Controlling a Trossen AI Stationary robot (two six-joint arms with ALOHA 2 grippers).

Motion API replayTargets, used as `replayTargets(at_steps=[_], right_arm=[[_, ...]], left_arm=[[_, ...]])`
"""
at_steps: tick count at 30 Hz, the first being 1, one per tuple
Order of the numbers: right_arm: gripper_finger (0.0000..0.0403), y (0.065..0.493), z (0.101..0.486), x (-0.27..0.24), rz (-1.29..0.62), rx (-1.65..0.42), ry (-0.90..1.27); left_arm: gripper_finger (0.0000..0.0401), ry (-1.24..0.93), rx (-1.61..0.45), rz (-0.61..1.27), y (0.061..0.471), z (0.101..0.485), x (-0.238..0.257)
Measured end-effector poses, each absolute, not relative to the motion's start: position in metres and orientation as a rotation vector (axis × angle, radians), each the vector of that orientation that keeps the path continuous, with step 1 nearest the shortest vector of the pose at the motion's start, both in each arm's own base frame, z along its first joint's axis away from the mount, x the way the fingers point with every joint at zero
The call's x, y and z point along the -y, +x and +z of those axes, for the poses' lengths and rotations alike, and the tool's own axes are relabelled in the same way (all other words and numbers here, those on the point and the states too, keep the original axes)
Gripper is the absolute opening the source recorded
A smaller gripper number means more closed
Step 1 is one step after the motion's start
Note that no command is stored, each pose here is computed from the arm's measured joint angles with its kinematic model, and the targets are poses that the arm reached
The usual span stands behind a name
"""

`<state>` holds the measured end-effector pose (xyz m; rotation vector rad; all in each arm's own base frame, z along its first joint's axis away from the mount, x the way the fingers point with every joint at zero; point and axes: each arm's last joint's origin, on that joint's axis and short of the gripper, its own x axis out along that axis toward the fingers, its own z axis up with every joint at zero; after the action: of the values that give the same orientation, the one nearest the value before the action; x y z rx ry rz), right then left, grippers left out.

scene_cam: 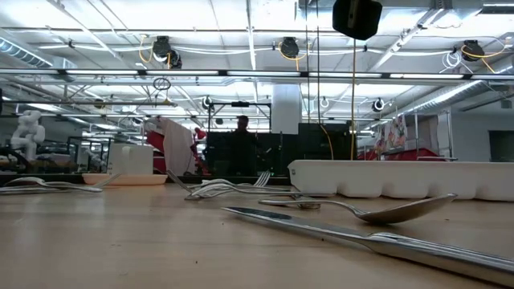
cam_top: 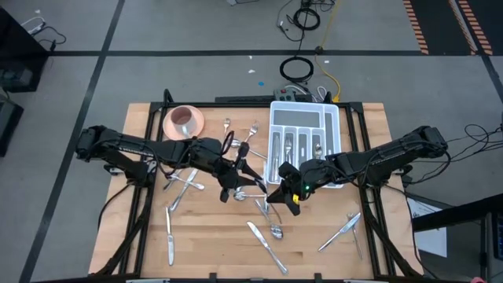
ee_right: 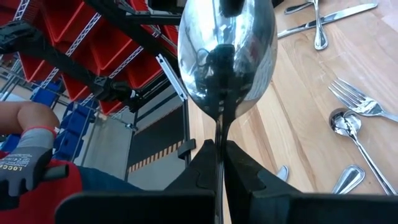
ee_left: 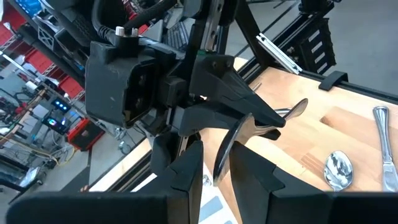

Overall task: Sort silverware
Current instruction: Put the silver spoon into the white silverware tray

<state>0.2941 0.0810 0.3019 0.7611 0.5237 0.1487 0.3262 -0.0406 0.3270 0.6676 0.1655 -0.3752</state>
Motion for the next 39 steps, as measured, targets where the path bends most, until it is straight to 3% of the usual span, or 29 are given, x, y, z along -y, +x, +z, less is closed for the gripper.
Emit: replayTargets(at_steps=[7, 20, 24, 33, 39], right_arm=[[0.0, 0.2939, 0.3017, -0.0813, 0.153, -0.528, 0.761], [0.0004, 0.2939, 0.3015, -0.0809, 0.146, -0.527, 0.757], [0.0035, 0.2934, 0.2993, -0.0793, 0.092, -0.528, 0.746], [0.0154, 0.2919, 0.2944, -0.0748, -0.049, -0.525, 0.716], [0.0177, 0.2889, 0.2971, -0.0743, -0.041, -0.526, 0.709]], left_arm=[[0.0012, 0.661, -0.163, -0.41, 0.3256, 0.3261, 0.0413], [0.001, 0.659, -0.175, -0.409, 0.3254, 0.3251, 0.0412], [0.001, 0.655, -0.199, -0.39, 0.3252, 0.3238, 0.0405], [0.0008, 0.598, -0.292, -0.303, 0.3242, 0.319, 0.0377], [0.0008, 0.462, -0.345, -0.18, 0.3244, 0.3179, 0.0341]])
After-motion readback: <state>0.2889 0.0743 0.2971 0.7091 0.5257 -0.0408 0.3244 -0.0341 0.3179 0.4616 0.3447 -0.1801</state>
